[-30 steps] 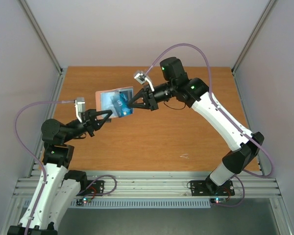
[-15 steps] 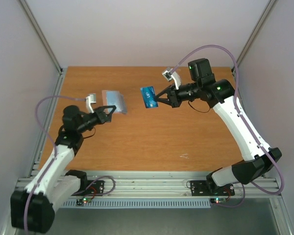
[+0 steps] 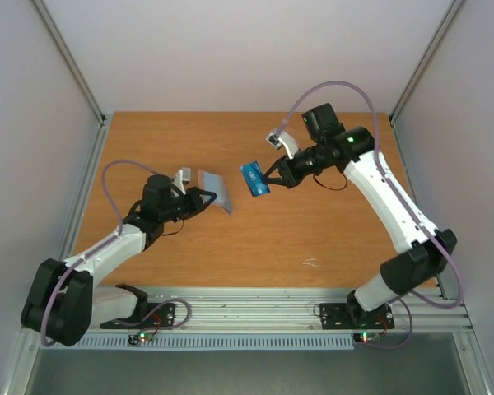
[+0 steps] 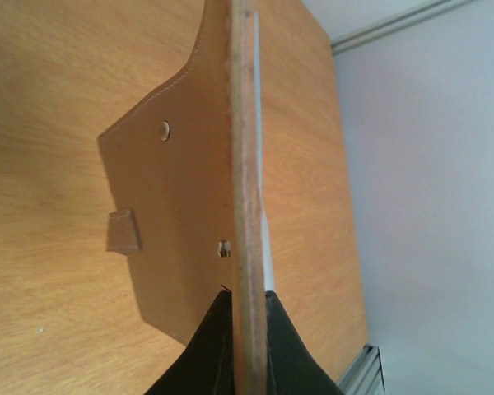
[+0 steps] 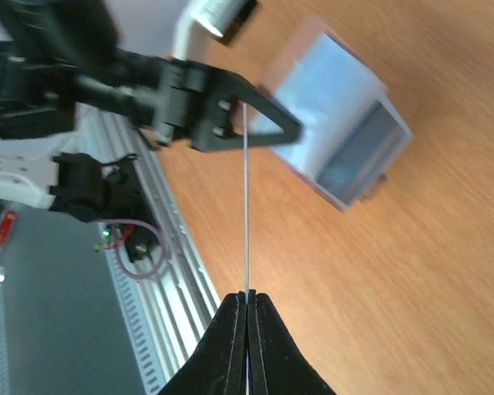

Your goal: Take the credit cards out of the card holder

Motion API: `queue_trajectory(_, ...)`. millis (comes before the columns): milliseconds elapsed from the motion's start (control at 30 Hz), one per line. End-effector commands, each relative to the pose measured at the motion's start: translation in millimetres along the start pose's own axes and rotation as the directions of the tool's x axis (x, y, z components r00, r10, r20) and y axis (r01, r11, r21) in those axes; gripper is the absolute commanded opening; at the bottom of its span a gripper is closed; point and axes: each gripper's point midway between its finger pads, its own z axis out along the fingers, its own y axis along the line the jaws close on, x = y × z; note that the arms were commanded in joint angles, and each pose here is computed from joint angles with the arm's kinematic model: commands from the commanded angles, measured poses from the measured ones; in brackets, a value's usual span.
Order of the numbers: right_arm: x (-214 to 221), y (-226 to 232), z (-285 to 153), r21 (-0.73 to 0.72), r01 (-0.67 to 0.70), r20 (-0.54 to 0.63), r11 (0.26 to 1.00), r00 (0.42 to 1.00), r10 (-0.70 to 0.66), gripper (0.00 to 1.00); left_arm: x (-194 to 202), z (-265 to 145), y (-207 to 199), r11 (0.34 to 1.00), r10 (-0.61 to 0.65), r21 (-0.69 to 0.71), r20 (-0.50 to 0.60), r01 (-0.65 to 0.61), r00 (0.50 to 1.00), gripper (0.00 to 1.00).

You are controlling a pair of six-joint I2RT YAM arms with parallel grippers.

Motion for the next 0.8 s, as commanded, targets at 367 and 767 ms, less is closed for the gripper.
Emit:
queue_trajectory(367, 53.8, -93.8, 126.6, -0.135, 0.618, -0.578, 0.775, 0.586, -0.568, 0.01, -91.7, -131.3, -25.6, 0.956, 0.282, -0.196, 0.421, -0.218, 0.862, 0.00)
queue_trajectory(767, 82.3, -140.8, 179.5, -0.283, 0.709, -0.727, 0.646, 0.280, -0.627, 0.01, -93.1, -167.9, -4.6, 0.942, 0.310, -0.282, 0.519, -0.183, 0.796, 0.00)
